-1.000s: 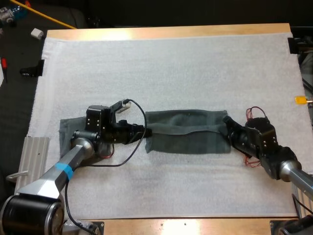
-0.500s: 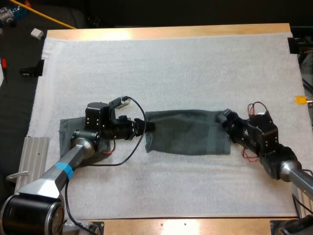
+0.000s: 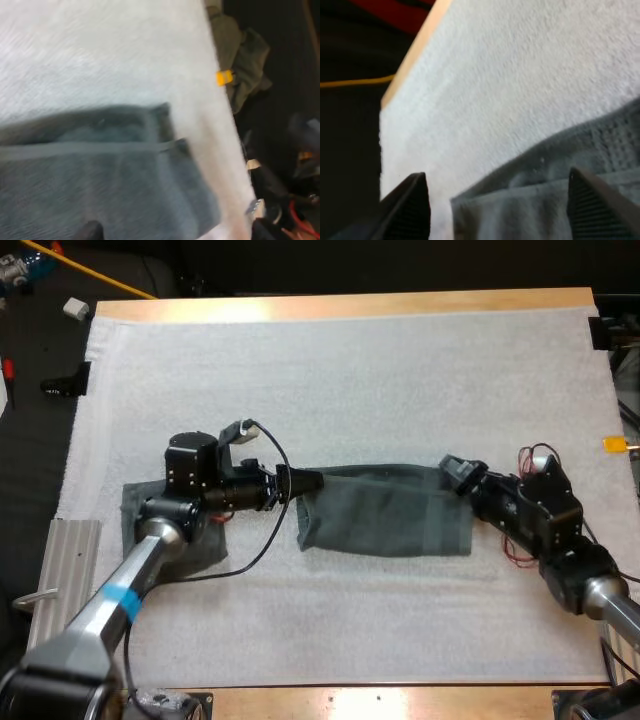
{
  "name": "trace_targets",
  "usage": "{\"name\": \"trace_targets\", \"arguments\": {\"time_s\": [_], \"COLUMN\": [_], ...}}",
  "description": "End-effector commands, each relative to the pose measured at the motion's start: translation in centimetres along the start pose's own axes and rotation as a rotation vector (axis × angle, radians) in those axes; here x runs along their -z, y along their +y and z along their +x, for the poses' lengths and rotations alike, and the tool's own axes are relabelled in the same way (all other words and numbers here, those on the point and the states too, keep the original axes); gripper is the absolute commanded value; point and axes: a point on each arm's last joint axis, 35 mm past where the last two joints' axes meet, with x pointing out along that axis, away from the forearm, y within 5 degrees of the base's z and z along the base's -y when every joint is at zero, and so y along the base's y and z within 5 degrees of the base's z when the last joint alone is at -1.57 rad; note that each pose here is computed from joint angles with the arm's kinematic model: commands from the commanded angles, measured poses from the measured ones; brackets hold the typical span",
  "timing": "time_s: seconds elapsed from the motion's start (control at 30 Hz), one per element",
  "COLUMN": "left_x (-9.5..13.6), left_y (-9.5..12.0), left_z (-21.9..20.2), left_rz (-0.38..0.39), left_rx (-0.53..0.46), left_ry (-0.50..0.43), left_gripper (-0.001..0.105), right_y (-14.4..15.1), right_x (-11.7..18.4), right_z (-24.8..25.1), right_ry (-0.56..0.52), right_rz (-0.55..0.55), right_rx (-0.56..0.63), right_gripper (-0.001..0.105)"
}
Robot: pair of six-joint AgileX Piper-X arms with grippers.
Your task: Pick towel from pile, fold and stack
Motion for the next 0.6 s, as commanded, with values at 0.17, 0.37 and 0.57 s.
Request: {"name": "trace_targets", "arguments": {"time_s": [0.17, 0.37, 0.57], "left_x": [1.5, 3.8, 5.4], "left_y": [-4.5, -6.5, -7.5], "left_z": [-3.1, -5.6, -6.8], "left_rz": [0.085, 0.152, 0.195], "left_rx": [-0.034, -0.174, -0.211], "left_ry": [-0.074, -0.131, -0.121], "left_gripper": [0.059, 0.059, 0.059], "right_y": [0.6, 2.6, 4.8], "right_x": [0.1, -1.3, -3.0], "right_z": [-3.6, -6.1, -7.4], "right_ry": [0.12, 0.193, 0.125], "right_rz": [-0.217, -0.359, -0.414], "right_rx": [0.089, 0.155, 0.114], "right_gripper": [0.058, 0.058, 0.058]}}
